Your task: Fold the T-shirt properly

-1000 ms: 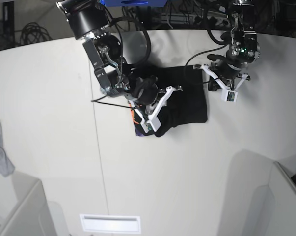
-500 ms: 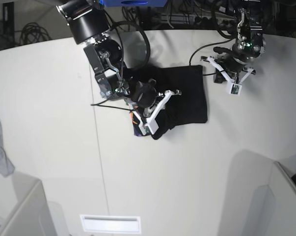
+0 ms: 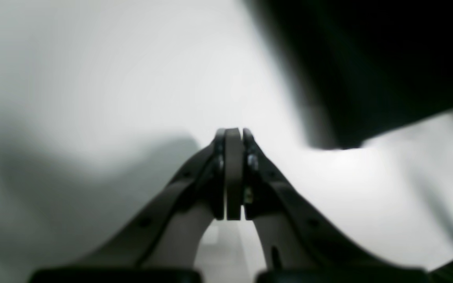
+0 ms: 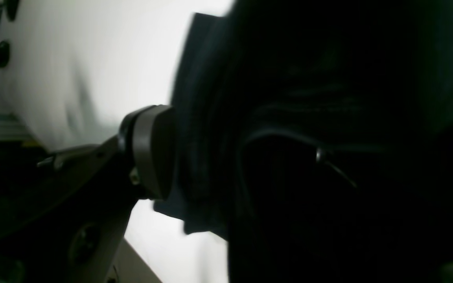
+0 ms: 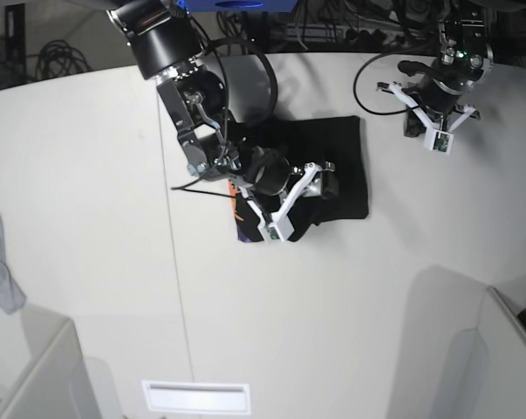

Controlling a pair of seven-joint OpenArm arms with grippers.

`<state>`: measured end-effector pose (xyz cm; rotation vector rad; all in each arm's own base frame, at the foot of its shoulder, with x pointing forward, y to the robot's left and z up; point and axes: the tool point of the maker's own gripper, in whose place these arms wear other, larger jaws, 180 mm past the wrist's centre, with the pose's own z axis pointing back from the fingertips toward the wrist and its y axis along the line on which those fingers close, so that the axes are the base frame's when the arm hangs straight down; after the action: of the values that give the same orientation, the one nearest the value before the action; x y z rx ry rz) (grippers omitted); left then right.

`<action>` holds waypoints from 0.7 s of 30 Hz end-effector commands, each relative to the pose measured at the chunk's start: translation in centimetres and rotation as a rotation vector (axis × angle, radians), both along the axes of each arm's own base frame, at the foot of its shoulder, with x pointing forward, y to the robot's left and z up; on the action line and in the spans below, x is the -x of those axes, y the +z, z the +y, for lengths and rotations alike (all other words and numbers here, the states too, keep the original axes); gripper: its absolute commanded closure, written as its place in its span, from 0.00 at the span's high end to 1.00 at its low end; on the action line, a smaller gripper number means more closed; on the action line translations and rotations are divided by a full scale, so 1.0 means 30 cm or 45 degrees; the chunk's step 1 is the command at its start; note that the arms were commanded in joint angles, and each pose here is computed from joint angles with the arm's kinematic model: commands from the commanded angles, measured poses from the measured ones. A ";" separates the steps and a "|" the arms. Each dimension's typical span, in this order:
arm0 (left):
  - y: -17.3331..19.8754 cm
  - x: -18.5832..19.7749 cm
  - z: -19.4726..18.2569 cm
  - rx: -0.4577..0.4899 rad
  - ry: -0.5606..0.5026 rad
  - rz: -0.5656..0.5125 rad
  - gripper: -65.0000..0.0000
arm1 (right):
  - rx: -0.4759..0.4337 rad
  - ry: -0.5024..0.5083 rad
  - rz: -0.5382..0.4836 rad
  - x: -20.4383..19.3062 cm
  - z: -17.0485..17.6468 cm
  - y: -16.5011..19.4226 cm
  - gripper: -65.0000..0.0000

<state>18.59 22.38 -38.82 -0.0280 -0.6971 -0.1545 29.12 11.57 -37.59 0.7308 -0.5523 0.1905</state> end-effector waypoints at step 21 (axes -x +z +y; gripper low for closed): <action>0.106 0.075 0.254 -0.170 0.059 -0.043 0.00 | -0.072 0.483 -0.332 0.166 0.327 0.256 0.61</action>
<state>15.85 29.88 -36.52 0.1114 -0.6889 -0.1402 23.39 20.49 -32.27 0.8205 -0.6014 0.6263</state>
